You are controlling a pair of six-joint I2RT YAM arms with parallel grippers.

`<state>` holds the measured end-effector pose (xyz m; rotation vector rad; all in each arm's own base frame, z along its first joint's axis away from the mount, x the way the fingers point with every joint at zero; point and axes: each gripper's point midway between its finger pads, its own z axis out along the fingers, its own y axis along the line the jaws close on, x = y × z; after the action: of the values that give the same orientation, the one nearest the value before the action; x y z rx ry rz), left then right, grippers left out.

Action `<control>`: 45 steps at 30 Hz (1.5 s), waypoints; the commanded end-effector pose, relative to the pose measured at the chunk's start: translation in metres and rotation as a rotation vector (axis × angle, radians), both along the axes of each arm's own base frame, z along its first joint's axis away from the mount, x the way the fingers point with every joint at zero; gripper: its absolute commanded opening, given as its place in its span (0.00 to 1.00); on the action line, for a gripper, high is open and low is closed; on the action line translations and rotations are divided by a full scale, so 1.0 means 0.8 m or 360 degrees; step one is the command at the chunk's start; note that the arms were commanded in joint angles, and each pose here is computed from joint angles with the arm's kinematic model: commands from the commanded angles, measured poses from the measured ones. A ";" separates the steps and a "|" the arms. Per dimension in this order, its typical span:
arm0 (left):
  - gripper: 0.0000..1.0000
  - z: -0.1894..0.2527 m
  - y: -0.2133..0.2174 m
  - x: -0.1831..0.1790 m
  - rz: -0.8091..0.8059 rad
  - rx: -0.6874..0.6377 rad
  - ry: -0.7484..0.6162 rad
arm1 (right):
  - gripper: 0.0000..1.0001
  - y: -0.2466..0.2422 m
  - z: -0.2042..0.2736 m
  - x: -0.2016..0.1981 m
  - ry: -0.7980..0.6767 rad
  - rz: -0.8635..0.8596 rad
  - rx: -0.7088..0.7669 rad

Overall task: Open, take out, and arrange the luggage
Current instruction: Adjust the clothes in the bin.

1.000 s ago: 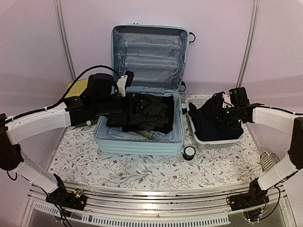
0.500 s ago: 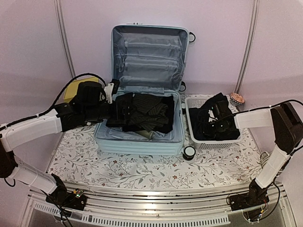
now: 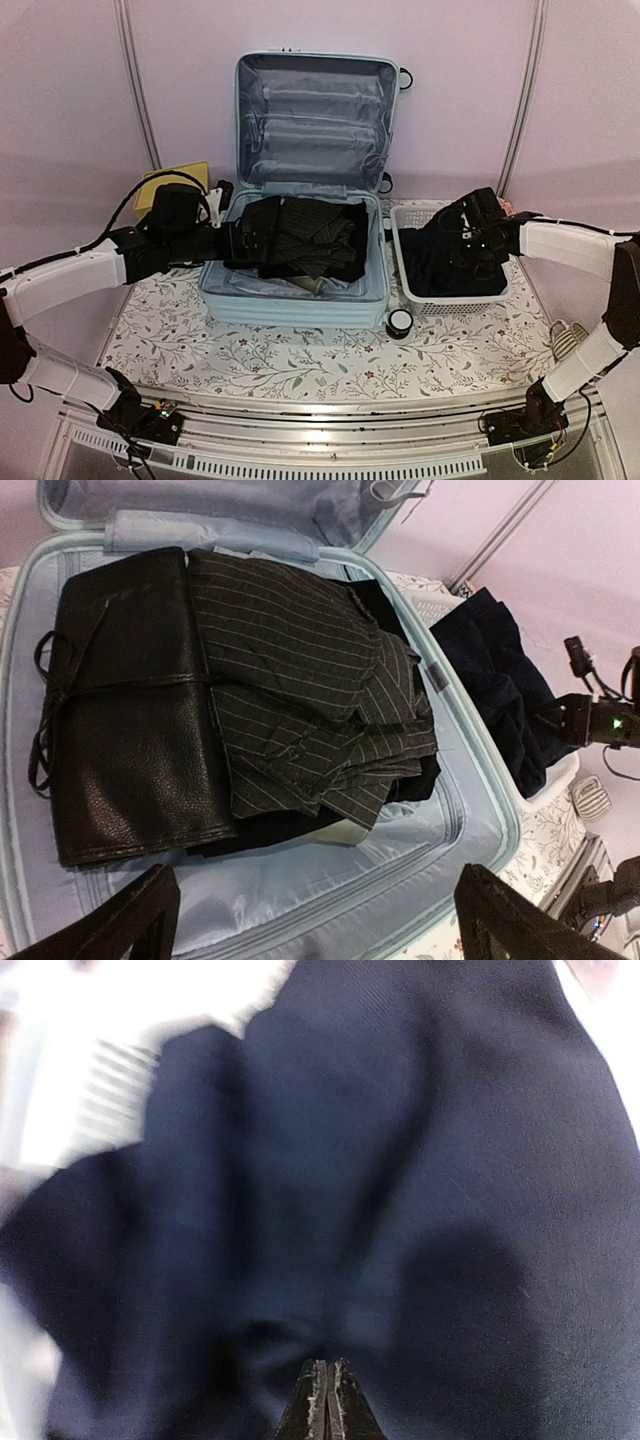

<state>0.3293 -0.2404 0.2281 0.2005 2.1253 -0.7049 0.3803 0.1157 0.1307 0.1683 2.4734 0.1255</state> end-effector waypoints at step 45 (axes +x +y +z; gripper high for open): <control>0.98 0.015 0.021 0.004 0.0064 0.0040 -0.0051 | 0.02 0.061 -0.043 -0.034 0.0360 0.0416 0.0249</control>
<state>0.3293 -0.2242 0.2281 0.1752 2.1305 -0.6356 0.3622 0.0936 0.0968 0.1909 2.6575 0.2163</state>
